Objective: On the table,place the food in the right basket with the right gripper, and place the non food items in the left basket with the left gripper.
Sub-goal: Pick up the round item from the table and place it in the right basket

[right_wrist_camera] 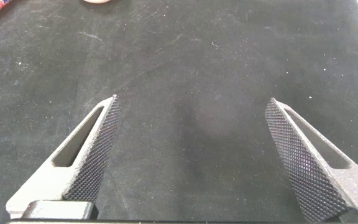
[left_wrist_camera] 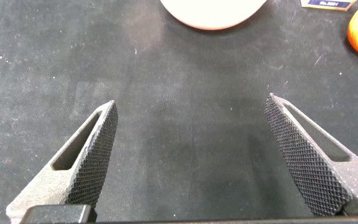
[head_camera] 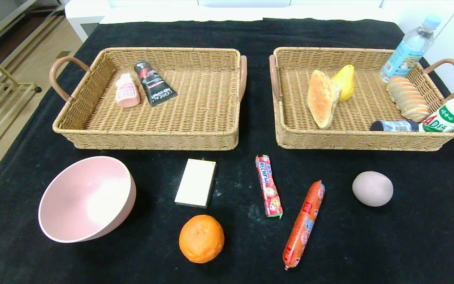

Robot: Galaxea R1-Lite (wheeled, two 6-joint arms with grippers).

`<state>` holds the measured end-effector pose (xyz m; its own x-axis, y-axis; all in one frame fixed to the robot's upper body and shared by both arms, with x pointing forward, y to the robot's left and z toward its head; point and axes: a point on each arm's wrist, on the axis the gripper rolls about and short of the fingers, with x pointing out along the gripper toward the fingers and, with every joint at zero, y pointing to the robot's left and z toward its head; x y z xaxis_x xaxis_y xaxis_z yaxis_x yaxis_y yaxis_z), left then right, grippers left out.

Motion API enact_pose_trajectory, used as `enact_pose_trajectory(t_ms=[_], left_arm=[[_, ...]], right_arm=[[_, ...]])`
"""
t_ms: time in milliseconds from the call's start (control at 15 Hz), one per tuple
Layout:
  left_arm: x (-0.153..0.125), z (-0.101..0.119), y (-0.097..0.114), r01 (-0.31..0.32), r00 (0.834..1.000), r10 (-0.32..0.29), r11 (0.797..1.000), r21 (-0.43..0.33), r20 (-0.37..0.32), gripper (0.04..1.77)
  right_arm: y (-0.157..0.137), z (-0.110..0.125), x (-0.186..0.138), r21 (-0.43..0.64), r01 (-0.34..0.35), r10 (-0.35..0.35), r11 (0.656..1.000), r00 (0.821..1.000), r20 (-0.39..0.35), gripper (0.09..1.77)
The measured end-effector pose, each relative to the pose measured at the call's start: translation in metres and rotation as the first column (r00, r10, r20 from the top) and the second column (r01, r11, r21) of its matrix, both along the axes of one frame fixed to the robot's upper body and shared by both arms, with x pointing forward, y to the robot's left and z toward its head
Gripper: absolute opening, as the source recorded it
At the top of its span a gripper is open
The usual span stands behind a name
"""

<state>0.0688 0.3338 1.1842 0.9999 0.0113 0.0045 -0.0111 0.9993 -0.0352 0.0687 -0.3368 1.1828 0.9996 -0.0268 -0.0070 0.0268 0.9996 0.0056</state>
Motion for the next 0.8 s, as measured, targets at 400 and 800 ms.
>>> enact_pose_trajectory(t_ms=[400,800], left_arm=[[-0.017,0.038,-0.001,0.048,0.999,-0.048,0.999,-0.005,0.019,1.72],[-0.012,0.111,-0.001,0.065,0.997,-0.065,0.998,0.005,0.030,1.72]], right_arm=[[0.000,0.042,-0.015,0.000,-0.002,0.002,1.000,1.000,0.015,1.71],[0.000,0.115,-0.007,-0.001,-0.001,0.001,1.000,1.000,0.019,1.71]])
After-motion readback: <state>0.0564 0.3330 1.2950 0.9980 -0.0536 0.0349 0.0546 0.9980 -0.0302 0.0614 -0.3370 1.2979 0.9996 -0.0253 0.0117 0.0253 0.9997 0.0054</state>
